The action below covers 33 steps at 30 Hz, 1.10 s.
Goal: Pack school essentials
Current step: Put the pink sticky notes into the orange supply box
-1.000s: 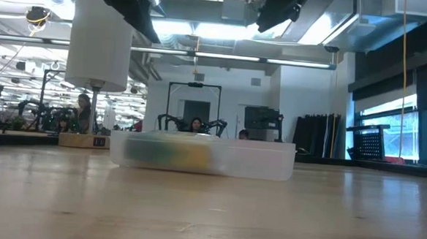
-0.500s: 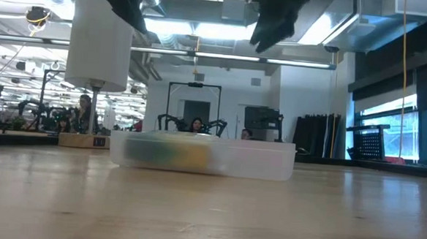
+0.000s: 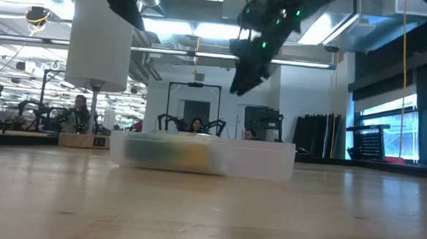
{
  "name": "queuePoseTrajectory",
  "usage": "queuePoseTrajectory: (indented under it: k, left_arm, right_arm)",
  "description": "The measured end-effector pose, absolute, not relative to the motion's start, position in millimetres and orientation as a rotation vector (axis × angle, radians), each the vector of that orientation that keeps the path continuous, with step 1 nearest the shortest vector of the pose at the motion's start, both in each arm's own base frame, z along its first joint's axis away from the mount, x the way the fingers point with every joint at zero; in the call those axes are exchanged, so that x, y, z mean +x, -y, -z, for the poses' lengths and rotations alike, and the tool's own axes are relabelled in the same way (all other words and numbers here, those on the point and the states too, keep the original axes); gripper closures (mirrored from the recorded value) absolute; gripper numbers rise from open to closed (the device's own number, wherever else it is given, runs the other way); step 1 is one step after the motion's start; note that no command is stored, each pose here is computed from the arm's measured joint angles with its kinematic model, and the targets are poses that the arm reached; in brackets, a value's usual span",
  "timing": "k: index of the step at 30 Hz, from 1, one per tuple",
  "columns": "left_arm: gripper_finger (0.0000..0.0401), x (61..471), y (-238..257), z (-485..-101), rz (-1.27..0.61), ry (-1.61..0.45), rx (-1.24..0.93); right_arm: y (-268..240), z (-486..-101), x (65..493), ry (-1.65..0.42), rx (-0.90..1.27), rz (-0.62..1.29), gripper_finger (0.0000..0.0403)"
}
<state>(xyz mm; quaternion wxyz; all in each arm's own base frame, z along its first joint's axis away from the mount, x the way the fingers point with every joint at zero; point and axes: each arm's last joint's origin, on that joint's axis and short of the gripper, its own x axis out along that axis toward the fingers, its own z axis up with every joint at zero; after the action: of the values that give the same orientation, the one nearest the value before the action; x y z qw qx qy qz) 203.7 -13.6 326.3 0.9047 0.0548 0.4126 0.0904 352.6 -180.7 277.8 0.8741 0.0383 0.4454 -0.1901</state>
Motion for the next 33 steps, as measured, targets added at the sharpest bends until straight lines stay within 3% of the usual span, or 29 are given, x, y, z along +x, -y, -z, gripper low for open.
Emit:
queuePoseTrajectory:
  k: [8,33]
  left_arm:
    - [0.0003,205.6,-2.9,-327.3,-0.244,-0.846,0.119]
    - [0.0003,208.2,-50.8,-334.1,-0.539,-0.784,0.174]
  right_arm:
    - [213.8,-243.1,351.0,-1.060,-0.091,0.317,0.0107]
    - [223.4,-241.1,345.2,-1.080,-0.126,0.306,0.0107]
